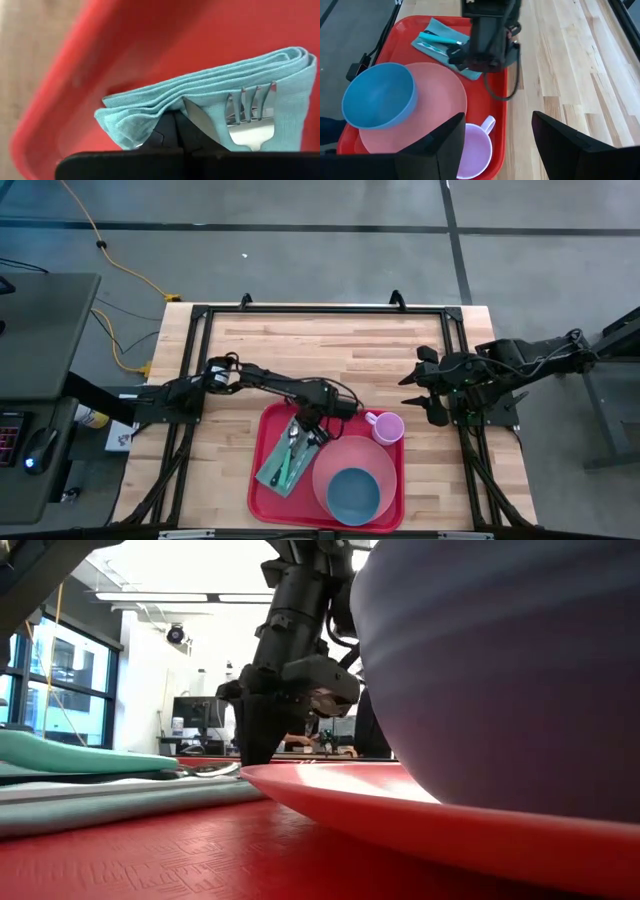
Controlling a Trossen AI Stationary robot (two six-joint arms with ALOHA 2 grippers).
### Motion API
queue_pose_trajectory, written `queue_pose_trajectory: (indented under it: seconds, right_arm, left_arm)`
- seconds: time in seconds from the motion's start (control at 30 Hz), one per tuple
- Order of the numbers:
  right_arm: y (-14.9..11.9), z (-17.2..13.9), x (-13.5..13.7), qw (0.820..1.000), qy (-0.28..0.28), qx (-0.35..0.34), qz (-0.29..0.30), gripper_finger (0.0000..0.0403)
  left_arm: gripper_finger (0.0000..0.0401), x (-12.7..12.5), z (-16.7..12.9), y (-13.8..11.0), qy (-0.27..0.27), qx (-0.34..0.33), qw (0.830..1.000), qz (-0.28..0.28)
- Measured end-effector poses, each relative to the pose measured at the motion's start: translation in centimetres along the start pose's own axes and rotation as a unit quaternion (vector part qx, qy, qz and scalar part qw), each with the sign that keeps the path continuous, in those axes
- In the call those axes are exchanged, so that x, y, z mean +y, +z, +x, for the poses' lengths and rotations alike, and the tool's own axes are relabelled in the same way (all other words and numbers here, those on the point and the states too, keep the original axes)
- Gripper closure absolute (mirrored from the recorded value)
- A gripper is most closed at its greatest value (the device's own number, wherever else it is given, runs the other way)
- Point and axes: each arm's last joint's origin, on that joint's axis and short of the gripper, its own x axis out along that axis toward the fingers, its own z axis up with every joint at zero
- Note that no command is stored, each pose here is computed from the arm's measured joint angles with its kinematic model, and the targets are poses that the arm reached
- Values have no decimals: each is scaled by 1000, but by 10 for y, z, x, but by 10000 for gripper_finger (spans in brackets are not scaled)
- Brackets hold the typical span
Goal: Set up tray
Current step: Adjust the blue napkin on the red tray, then adjust the blue spoon on the blue napkin
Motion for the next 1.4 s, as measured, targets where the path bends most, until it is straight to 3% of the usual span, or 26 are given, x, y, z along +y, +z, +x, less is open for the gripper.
queue_pose_trajectory:
  seconds: [0.47,0.7,0.9,1.03,1.1,1.27,1.4]
  right_arm:
    - [-2,0,0,1000,5,14,3,194]
    - [-2,0,-1,1000,-3,12,0,194]
    - [-2,0,-1,1000,-8,9,-1,194]
    - [1,0,-1,1000,-21,-9,4,199]
    - [3,0,-1,1000,-19,-21,7,209]
    - [15,4,4,998,22,-66,12,254]
    - [25,19,9,996,48,-76,11,318]
  left_arm:
    - [392,21,-7,10,35,-3,998,-46]
    - [363,17,-38,11,11,-45,999,-22]
    - [363,8,-97,10,-18,-143,989,17]
    - [369,15,-141,4,10,-218,976,27]
    - [372,26,-164,-5,51,-235,970,30]
    - [370,58,-208,-34,102,-307,945,38]
    - [356,84,-252,-75,130,-393,909,35]
